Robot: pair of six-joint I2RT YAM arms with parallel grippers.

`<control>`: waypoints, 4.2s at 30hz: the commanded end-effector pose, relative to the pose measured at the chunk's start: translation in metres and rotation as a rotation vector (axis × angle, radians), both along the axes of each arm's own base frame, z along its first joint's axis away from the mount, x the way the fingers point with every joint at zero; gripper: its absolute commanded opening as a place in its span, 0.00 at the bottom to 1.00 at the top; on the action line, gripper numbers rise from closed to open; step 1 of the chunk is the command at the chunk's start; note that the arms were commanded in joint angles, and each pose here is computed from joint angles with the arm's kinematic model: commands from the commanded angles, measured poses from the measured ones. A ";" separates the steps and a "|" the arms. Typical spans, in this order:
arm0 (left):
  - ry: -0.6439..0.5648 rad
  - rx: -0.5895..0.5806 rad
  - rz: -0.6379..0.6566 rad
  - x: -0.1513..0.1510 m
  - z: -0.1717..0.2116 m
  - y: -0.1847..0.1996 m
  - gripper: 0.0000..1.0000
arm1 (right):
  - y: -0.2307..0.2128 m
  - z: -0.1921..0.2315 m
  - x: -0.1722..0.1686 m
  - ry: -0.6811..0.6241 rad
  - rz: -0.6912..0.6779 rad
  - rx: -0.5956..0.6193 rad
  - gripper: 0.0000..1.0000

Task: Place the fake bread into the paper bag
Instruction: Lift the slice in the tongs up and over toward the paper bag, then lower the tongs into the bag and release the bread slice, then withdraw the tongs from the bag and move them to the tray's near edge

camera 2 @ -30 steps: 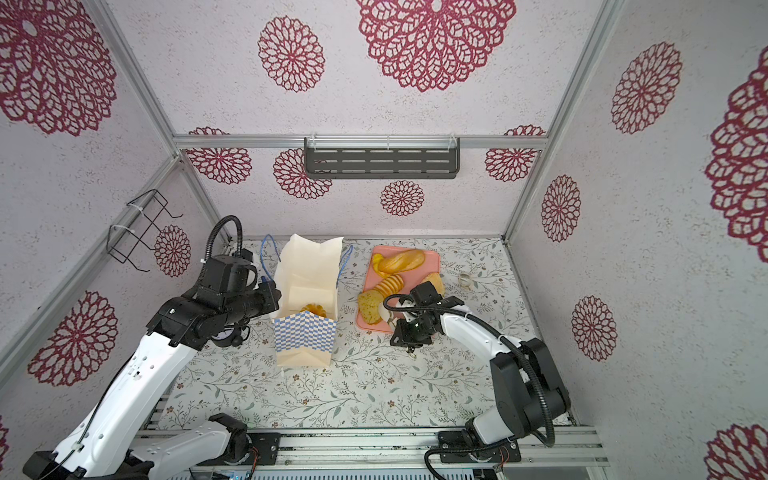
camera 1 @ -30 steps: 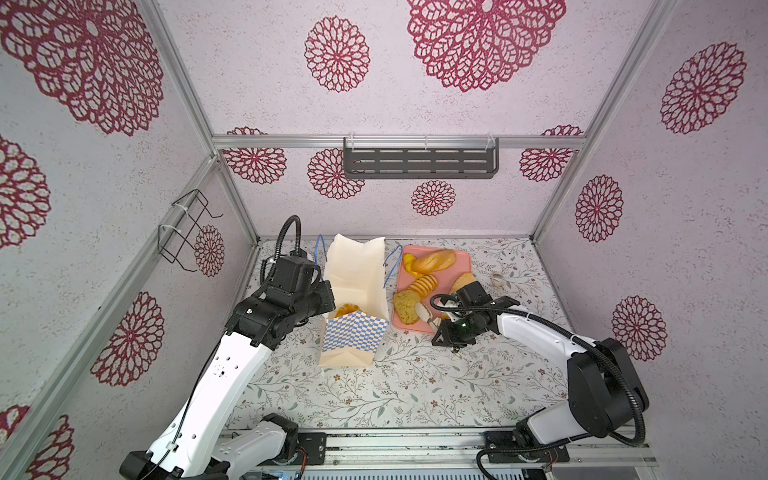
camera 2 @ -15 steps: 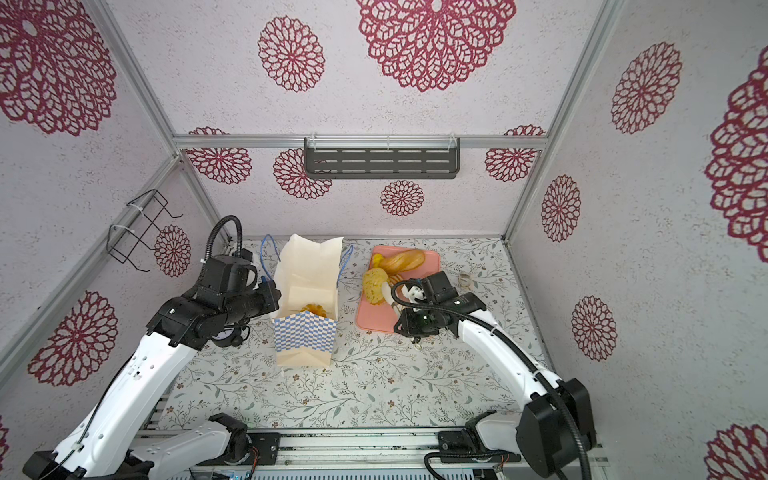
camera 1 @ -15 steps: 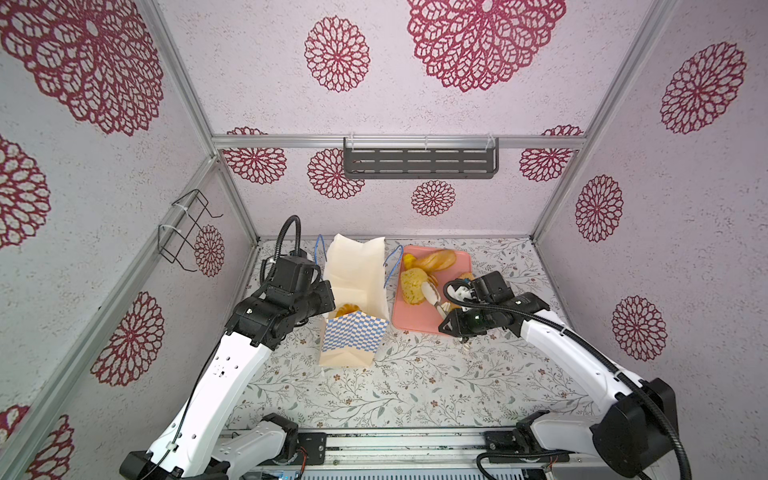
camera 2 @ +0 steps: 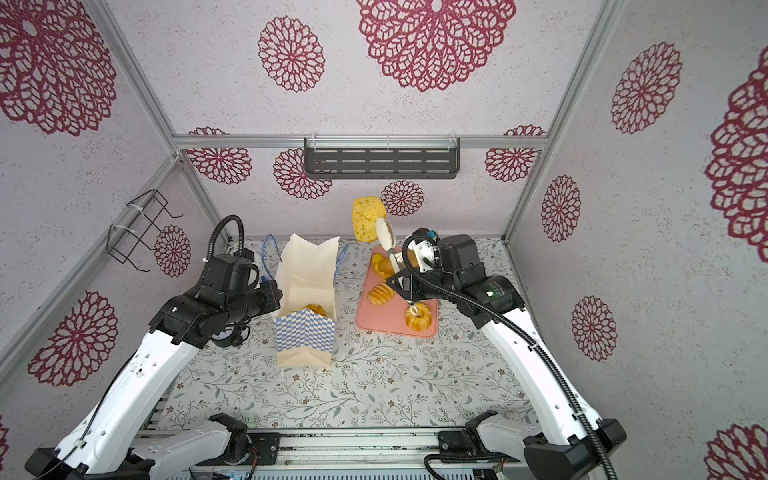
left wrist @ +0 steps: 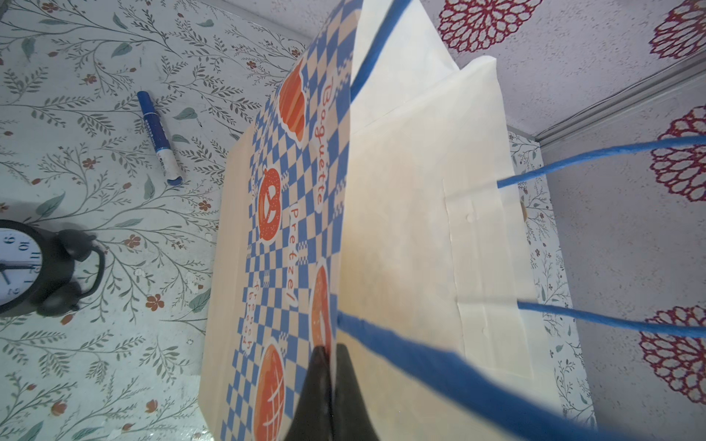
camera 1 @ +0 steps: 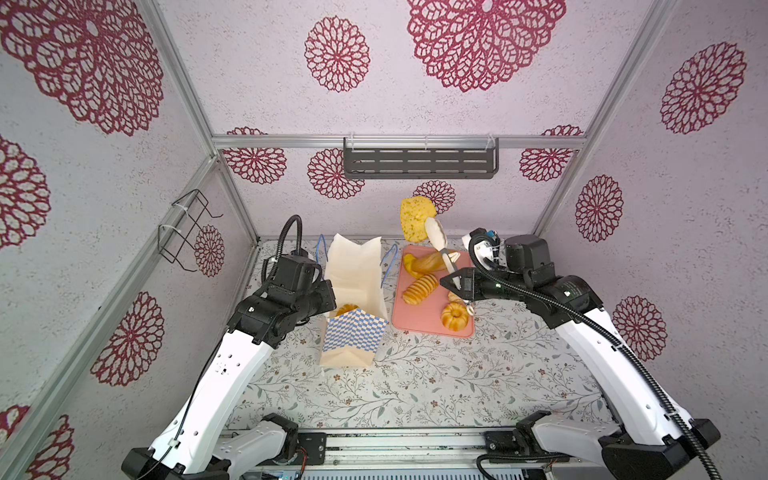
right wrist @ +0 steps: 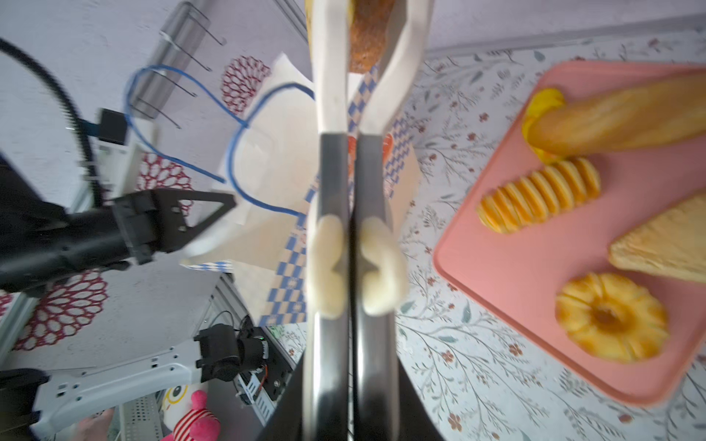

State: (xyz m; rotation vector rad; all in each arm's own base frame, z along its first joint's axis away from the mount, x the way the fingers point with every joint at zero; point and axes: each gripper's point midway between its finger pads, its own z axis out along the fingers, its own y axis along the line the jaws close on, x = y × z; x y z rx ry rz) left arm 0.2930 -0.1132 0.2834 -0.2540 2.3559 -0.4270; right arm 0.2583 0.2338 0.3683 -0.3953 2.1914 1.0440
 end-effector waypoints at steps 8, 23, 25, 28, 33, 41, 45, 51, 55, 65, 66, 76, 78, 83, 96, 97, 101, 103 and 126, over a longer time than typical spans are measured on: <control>-0.058 -0.040 -0.005 0.005 0.020 -0.006 0.00 | 0.064 0.026 -0.052 -0.063 0.212 0.014 0.00; -0.058 -0.056 -0.002 0.005 0.025 -0.009 0.00 | 0.073 -0.041 -0.073 0.041 0.249 -0.140 0.00; -0.061 -0.056 -0.003 0.005 0.026 -0.009 0.00 | 0.074 -0.045 -0.073 0.048 0.251 -0.154 0.00; -0.064 -0.059 -0.004 0.006 0.027 -0.009 0.00 | 0.072 -0.050 -0.070 0.051 0.239 -0.180 0.02; -0.068 -0.064 -0.009 0.005 0.030 -0.010 0.00 | 0.068 -0.055 -0.065 0.044 0.211 -0.207 0.27; -0.075 -0.069 -0.012 0.003 0.032 -0.011 0.00 | 0.066 -0.054 -0.063 0.037 0.195 -0.214 0.40; -0.070 -0.068 -0.013 0.002 0.030 -0.011 0.00 | 0.067 -0.052 -0.062 0.029 0.192 -0.206 0.39; -0.069 -0.068 -0.011 0.002 0.027 -0.012 0.00 | 0.070 -0.030 -0.054 -0.027 0.166 -0.163 0.34; -0.076 -0.072 -0.013 0.005 0.028 -0.013 0.00 | 0.068 0.001 -0.046 -0.108 0.121 -0.111 0.32; -0.072 -0.063 -0.017 0.006 0.027 -0.013 0.00 | 0.007 0.041 -0.017 -0.239 -0.144 -0.069 0.28; -0.073 -0.063 -0.018 0.005 0.028 -0.013 0.00 | -0.002 0.041 -0.014 -0.235 -0.170 -0.067 0.28; -0.085 -0.061 -0.014 0.008 0.029 -0.013 0.00 | -0.065 -0.004 0.010 -0.095 -0.351 -0.078 0.27; -0.082 -0.059 -0.019 0.008 0.029 -0.014 0.00 | -0.069 -0.020 0.014 -0.054 -0.363 -0.097 0.27; -0.082 -0.060 -0.016 0.007 0.027 -0.013 0.00 | -0.080 -0.070 0.025 0.103 -0.380 -0.135 0.23; -0.079 -0.057 -0.022 0.004 0.021 -0.012 0.00 | -0.115 -0.166 0.032 0.358 -0.433 -0.130 0.22; -0.080 -0.059 -0.022 0.005 0.021 -0.013 0.00 | -0.118 -0.173 0.032 0.378 -0.436 -0.115 0.22; -0.081 -0.066 -0.032 0.007 0.021 -0.016 0.00 | -0.128 -0.192 0.037 0.452 -0.439 -0.038 0.22; -0.082 -0.067 -0.034 0.007 0.021 -0.016 0.00 | -0.132 -0.196 0.040 0.468 -0.441 -0.014 0.22; -0.110 -0.079 -0.056 0.006 0.024 -0.018 0.00 | -0.151 -0.225 0.038 0.620 -0.436 0.102 0.37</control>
